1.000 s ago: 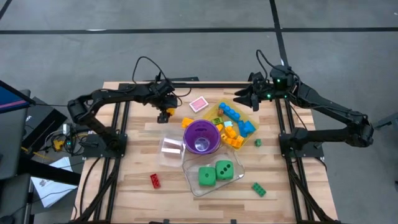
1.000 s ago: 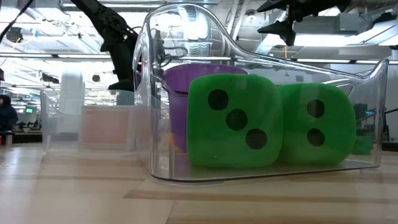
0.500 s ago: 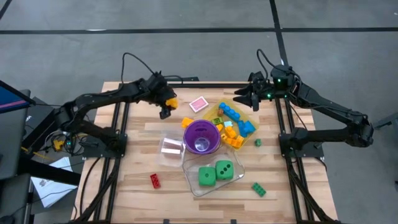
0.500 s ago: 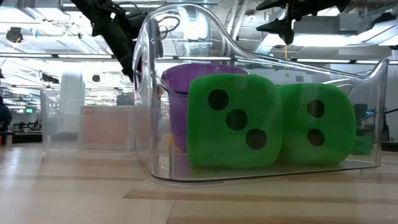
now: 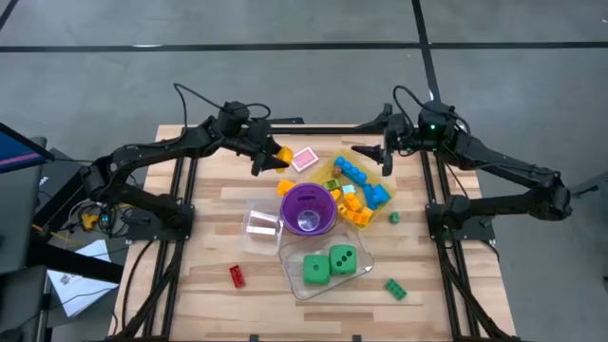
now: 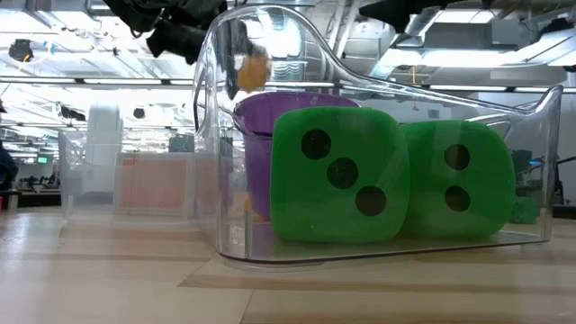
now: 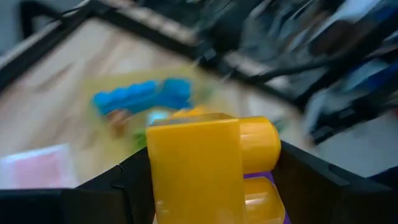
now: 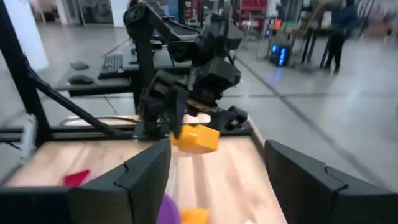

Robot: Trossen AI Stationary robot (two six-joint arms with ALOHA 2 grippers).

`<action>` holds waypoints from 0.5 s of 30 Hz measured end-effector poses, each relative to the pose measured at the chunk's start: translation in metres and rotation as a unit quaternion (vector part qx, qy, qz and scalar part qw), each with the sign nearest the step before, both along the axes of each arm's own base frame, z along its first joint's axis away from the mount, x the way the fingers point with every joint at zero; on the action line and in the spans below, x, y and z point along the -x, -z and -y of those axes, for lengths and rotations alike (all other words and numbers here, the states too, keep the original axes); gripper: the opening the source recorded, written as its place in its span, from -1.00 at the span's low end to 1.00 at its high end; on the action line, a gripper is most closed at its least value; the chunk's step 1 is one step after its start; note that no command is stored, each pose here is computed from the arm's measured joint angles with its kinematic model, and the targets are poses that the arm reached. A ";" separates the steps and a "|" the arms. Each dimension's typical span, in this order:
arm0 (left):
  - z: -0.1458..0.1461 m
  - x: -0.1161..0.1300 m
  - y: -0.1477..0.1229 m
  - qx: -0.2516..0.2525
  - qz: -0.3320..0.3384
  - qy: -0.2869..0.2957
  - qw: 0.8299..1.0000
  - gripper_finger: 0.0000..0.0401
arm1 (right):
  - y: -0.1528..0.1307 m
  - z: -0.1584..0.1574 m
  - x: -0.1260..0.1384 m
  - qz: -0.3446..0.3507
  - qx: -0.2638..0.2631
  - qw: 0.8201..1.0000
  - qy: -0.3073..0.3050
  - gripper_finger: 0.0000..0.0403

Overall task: Pick & Place Toys
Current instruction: Put the large yellow game piece into the yellow bin

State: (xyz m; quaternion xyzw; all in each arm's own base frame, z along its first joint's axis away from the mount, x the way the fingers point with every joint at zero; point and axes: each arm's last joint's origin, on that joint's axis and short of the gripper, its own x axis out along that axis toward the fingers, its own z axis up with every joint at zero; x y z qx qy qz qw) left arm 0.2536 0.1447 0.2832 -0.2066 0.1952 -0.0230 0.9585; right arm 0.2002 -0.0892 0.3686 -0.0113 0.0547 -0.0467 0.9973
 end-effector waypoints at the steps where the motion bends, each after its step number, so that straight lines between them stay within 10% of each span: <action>1: 0.001 -0.001 -0.003 0.016 0.017 0.009 1.000 0.26 | 0.000 -0.001 -0.002 0.001 0.016 1.000 -0.001 0.24; 15: 0.023 -0.021 -0.032 0.155 0.120 0.085 0.977 0.26 | -0.017 0.002 -0.076 -0.043 0.098 0.989 -0.106 0.24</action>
